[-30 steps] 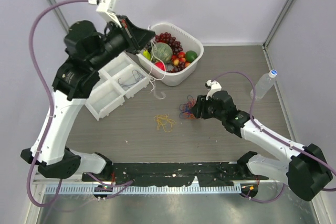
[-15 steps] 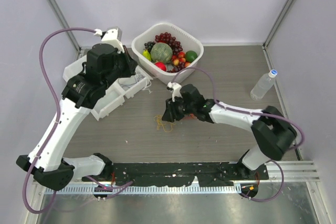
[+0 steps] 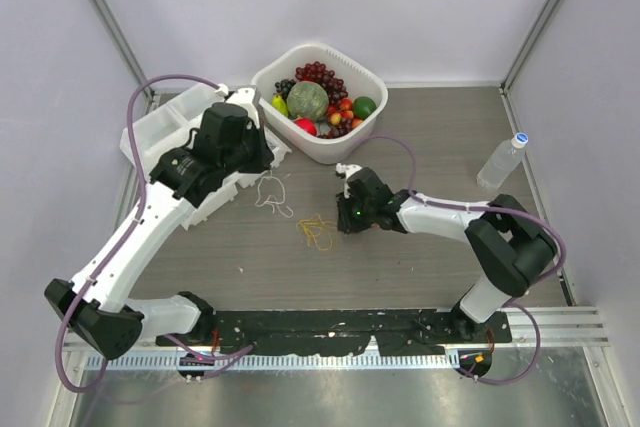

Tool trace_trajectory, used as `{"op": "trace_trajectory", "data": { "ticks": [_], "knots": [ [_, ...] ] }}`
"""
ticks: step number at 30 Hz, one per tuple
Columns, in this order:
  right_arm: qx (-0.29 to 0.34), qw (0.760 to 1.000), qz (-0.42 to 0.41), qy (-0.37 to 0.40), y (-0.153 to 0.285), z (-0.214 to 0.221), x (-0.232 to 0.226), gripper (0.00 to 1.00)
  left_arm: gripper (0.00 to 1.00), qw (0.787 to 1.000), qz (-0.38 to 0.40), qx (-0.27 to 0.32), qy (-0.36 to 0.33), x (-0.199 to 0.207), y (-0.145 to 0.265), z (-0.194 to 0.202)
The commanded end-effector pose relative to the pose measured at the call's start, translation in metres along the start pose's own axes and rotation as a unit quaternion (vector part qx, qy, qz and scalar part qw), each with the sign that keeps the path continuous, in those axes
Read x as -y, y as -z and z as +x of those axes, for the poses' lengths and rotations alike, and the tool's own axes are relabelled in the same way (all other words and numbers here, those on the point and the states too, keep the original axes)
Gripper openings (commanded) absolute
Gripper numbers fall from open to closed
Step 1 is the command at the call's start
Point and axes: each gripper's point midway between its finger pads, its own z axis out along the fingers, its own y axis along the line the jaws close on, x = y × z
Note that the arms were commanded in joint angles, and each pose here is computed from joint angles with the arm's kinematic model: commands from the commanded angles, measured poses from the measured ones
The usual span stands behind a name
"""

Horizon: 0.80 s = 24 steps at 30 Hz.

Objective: Untangle the cables

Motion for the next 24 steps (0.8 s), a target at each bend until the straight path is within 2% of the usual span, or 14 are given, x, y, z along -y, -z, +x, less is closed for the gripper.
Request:
{"op": "trace_trajectory", "data": {
  "ticks": [1, 6, 9, 12, 14, 16, 20, 21, 24],
  "knots": [
    [0.024, 0.991, 0.129, -0.024, 0.031, 0.006, 0.066, 0.27, 0.00, 0.999, 0.012, -0.029, -0.022, 0.001, -0.015, 0.019],
    [0.047, 0.985, 0.160, -0.050, 0.060, 0.010, 0.093, 0.27, 0.00, 0.994, 0.007, -0.099, -0.048, -0.003, -0.044, 0.053],
    [0.061, 0.988, 0.138, -0.042, 0.067, 0.003, 0.085, 0.27, 0.00, 0.990, -0.022, -0.128, -0.062, -0.014, -0.056, 0.062],
    [0.085, 0.995, 0.043, 0.031, 0.074, -0.018, 0.038, 0.32, 0.00, 0.986, -0.063, -0.133, -0.074, -0.029, -0.055, 0.061],
    [0.119, 0.990, -0.035, 0.073, 0.078, -0.036, -0.001, 0.37, 0.00, 0.987, -0.077, -0.121, -0.078, -0.035, -0.056, 0.059],
    [0.120, 0.982, -0.109, 0.092, 0.075, -0.039, -0.033, 0.42, 0.00, 0.985, -0.090, -0.124, -0.077, -0.040, -0.059, 0.063],
    [0.092, 0.972, -0.174, 0.127, 0.047, -0.048, -0.073, 0.45, 0.00, 0.981, -0.106, -0.153, -0.058, -0.051, -0.062, 0.076],
    [0.067, 0.972, -0.180, 0.134, 0.031, -0.037, -0.079, 0.45, 0.00, 0.981, -0.105, -0.156, -0.057, -0.052, -0.062, 0.078],
    [0.078, 0.969, -0.185, 0.145, 0.014, -0.053, -0.100, 0.45, 0.00, 0.982, -0.100, -0.150, -0.057, -0.056, -0.061, 0.080]
  ]
}}
